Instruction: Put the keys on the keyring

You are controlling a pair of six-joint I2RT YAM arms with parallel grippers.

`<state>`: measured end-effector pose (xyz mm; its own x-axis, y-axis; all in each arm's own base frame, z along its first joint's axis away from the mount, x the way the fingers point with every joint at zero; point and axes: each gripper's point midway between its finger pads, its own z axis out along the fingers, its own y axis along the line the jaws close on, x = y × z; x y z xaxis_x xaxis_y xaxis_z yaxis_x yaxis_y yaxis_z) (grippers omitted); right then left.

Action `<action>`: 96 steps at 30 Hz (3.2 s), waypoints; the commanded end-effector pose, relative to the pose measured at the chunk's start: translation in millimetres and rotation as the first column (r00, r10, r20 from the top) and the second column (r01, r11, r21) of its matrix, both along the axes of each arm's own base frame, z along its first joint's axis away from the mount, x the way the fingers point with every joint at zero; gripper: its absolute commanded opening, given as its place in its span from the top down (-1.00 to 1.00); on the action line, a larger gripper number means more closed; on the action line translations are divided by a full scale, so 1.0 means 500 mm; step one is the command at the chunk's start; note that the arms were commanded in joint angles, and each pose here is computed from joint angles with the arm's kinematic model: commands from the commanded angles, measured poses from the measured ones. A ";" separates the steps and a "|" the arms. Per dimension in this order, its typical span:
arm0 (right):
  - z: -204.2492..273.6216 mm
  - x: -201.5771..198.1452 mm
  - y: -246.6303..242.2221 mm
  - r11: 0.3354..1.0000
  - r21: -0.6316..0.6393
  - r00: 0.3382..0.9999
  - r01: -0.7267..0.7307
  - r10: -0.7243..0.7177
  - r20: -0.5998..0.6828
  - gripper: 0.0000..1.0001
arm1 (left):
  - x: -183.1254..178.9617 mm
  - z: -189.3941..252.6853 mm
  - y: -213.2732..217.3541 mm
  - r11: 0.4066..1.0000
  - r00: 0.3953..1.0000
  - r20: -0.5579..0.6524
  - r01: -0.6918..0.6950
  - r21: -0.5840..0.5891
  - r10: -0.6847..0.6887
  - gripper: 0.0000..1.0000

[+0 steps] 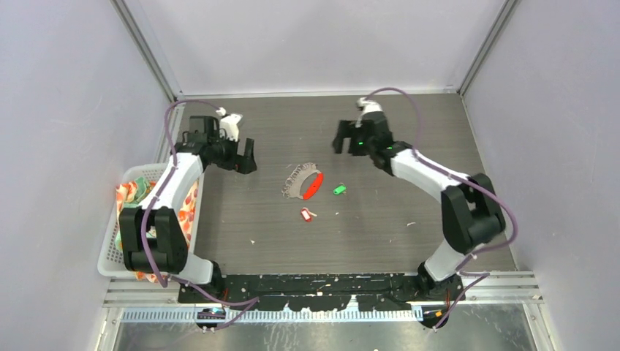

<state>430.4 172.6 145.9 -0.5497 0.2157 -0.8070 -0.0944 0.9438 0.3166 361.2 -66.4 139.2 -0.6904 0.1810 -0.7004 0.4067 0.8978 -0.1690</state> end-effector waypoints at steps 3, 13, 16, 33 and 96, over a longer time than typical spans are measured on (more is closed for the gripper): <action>-0.051 -0.067 0.184 0.902 -0.051 0.899 -0.428 0.418 -0.131 -0.75 | -0.024 0.005 -0.061 0.993 0.986 -0.113 0.114 -0.041 -0.118 -0.99; -0.111 -0.058 0.246 0.816 -0.067 0.811 -0.575 0.556 -0.182 -0.33 | -0.019 0.023 -0.076 0.990 0.976 -0.181 0.108 -0.093 -0.124 -1.00; -0.126 -0.062 0.254 0.780 -0.102 0.781 -0.617 0.591 -0.204 -0.33 | -0.019 0.033 -0.076 0.990 0.978 -0.169 0.107 -0.092 -0.121 -1.00; -0.197 -0.018 0.287 0.741 -0.128 0.745 -0.659 0.622 -0.240 -0.05 | -0.036 0.052 -0.064 0.993 0.979 -0.171 0.098 -0.060 -0.107 -0.99; 0.411 -0.572 0.454 0.297 -0.334 0.119 -0.895 0.879 0.462 0.99 | -0.450 0.393 -0.200 0.565 0.494 0.466 0.825 0.016 -0.734 0.28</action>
<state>159.0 402.7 297.4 0.0037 -0.2312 -0.9729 -0.9959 0.0874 -0.0246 150.0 -164.3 334.0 -0.0463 0.3673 -0.9289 0.9838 0.1782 0.0214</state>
